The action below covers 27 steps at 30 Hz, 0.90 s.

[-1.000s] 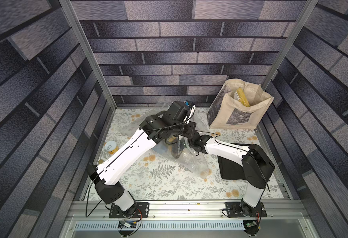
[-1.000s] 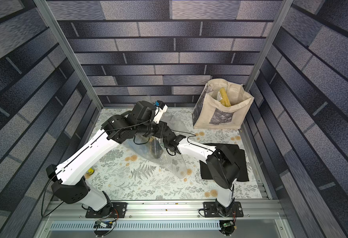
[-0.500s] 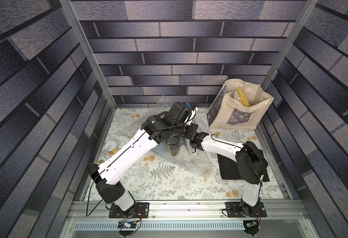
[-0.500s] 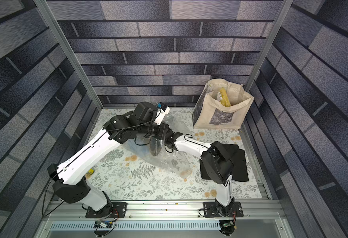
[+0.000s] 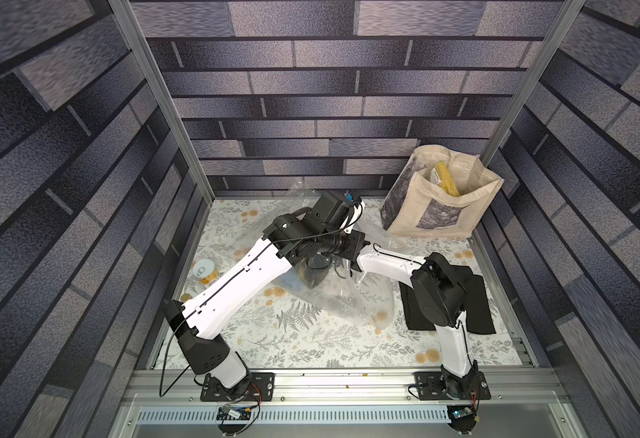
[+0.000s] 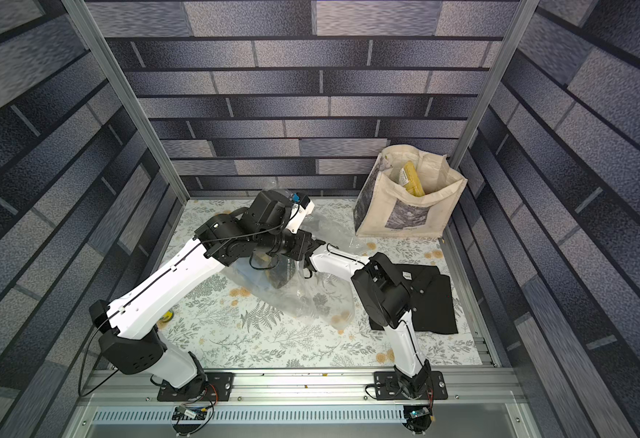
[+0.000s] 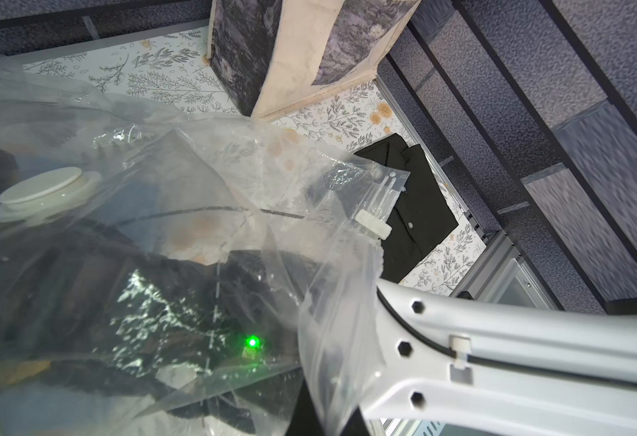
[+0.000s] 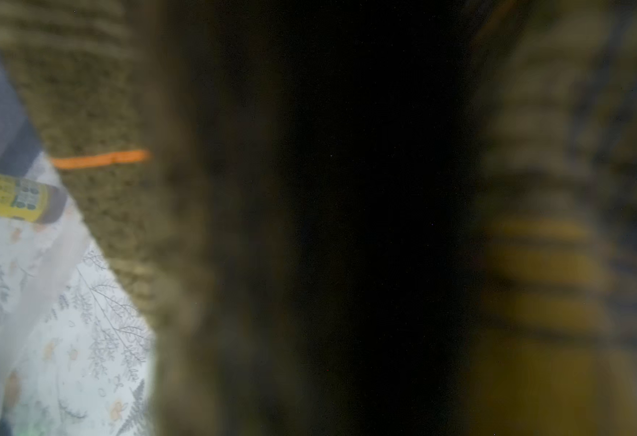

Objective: Place the folded shirt into the vacuum bag
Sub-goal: Place the shirt in the vacuum bag.

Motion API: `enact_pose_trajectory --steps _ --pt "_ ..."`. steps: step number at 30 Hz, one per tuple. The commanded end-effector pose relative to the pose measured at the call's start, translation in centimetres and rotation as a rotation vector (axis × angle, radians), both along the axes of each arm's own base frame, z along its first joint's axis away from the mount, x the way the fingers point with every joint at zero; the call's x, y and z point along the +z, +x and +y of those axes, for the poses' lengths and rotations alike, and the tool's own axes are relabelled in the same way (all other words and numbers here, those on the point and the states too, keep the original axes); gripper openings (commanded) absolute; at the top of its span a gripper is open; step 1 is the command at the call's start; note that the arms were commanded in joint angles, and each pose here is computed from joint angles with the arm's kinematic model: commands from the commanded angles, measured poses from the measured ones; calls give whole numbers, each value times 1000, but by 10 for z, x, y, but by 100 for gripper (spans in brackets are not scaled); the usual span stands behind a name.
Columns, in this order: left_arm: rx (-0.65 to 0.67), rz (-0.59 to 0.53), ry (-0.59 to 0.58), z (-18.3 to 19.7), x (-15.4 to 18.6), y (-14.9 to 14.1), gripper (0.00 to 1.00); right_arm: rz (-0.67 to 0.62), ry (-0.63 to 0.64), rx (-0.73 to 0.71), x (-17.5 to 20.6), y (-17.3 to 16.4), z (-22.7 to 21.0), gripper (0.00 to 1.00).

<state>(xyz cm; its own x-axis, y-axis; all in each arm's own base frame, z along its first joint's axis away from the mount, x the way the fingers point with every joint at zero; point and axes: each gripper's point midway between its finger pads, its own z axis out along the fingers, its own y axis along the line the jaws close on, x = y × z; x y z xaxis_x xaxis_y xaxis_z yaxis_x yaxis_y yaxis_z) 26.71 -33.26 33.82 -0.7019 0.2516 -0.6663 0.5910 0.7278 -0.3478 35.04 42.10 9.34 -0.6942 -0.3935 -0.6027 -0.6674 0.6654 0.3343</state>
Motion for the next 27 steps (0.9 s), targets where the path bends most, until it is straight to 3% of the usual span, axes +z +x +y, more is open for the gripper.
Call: enact_pose_trajectory --steps 1,6,11,18,22,24,27 --pt "29 -24 -31 15 12 1 4 85 -9 -9 25 -17 -21 95" --pt "48 -19 -32 22 8 4 4 156 28 -86 34 -25 -35 100" --pt "51 -18 -31 26 7 3 4 271 152 -264 41 -21 -51 100" --pt "47 -1 -47 21 1 3 4 336 179 -523 13 -9 -72 94" --pt "35 10 -51 13 -4 2 4 322 261 -634 2 6 -74 81" --pt "25 15 -52 10 -5 1 4 294 294 -634 4 14 -70 64" --pt "10 24 -49 3 -8 1 4 239 318 -609 11 24 -63 31"
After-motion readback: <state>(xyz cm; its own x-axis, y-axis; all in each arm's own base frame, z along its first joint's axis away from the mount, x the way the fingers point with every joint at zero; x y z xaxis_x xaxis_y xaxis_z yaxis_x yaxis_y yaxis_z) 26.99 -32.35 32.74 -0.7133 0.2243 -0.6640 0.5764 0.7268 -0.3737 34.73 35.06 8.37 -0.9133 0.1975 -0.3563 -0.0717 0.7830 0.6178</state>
